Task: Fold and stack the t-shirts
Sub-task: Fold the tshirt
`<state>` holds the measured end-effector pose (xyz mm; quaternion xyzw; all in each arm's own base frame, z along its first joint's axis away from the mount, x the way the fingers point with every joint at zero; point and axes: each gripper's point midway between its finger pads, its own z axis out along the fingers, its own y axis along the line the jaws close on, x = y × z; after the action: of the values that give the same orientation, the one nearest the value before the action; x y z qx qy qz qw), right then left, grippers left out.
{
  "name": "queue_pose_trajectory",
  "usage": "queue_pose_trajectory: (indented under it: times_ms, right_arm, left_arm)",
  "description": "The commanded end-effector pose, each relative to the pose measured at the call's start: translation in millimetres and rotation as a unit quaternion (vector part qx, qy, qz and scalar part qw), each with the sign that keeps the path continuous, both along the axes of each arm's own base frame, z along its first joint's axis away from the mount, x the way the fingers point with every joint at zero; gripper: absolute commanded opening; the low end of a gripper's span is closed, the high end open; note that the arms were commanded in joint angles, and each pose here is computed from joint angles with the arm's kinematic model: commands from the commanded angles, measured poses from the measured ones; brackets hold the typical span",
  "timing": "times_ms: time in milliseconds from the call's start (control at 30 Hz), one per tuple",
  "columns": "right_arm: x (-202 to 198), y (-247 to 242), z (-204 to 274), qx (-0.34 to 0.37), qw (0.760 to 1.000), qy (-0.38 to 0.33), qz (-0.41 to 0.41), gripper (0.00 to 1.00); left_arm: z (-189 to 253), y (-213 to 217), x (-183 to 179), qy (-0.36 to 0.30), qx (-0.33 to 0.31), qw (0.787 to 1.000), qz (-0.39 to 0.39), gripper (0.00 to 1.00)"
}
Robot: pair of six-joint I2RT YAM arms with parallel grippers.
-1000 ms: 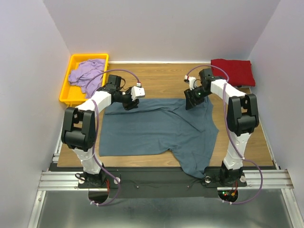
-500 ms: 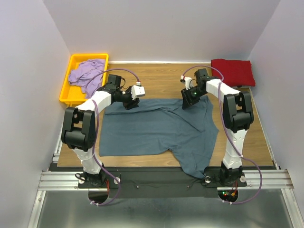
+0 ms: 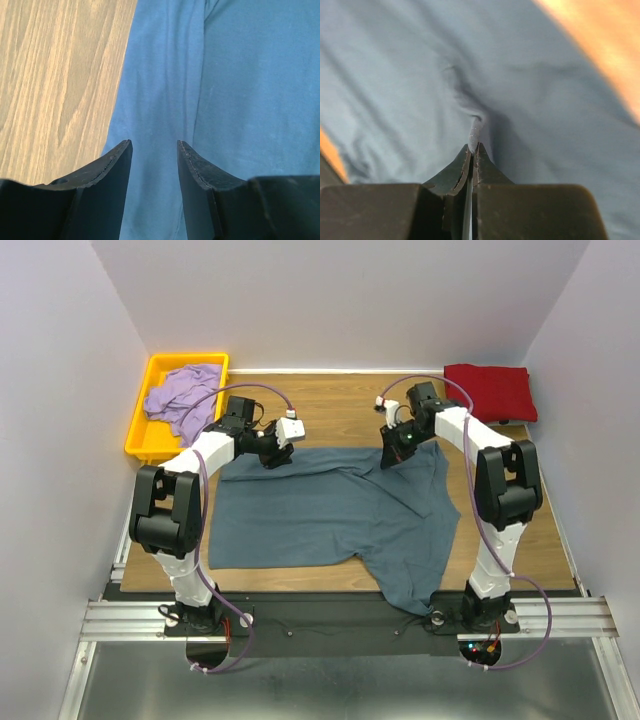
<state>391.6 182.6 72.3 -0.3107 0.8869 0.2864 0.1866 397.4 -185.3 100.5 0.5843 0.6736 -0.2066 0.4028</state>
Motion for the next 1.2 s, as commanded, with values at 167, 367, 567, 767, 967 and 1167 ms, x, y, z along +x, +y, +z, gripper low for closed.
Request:
queue_pose_trajectory:
  times_ms: [167, 367, 567, 767, 967, 1167]
  right_arm:
    - [-78, 44, 3, -0.001, 0.996, 0.032, 0.088, 0.01]
    - [-94, 29, -21, -0.050, 0.993, 0.039, 0.101, 0.01]
    - [-101, 23, -22, -0.058, 0.992, 0.040, 0.108, 0.09]
    - [-84, 25, 14, -0.032, 0.996, 0.010, 0.079, 0.39]
    - [-13, -34, 44, -0.035, 0.998, -0.036, -0.045, 0.41]
    - [42, -108, 39, -0.096, 0.976, -0.064, -0.184, 0.39]
  left_arm:
    - [16, -12, 10, 0.016, -0.034, 0.999, 0.018, 0.46]
    - [0, -27, -8, 0.041, -0.031, 0.999, -0.009, 0.40]
    - [-27, -49, -28, 0.053, -0.016, 0.998, -0.026, 0.43]
    - [-43, -56, -31, 0.054, 0.024, 0.998, -0.029, 0.43]
    - [-20, -36, -26, 0.056, 0.015, 0.998, -0.009, 0.43]
    - [18, 3, 9, 0.044, -0.018, 0.996, 0.078, 0.49]
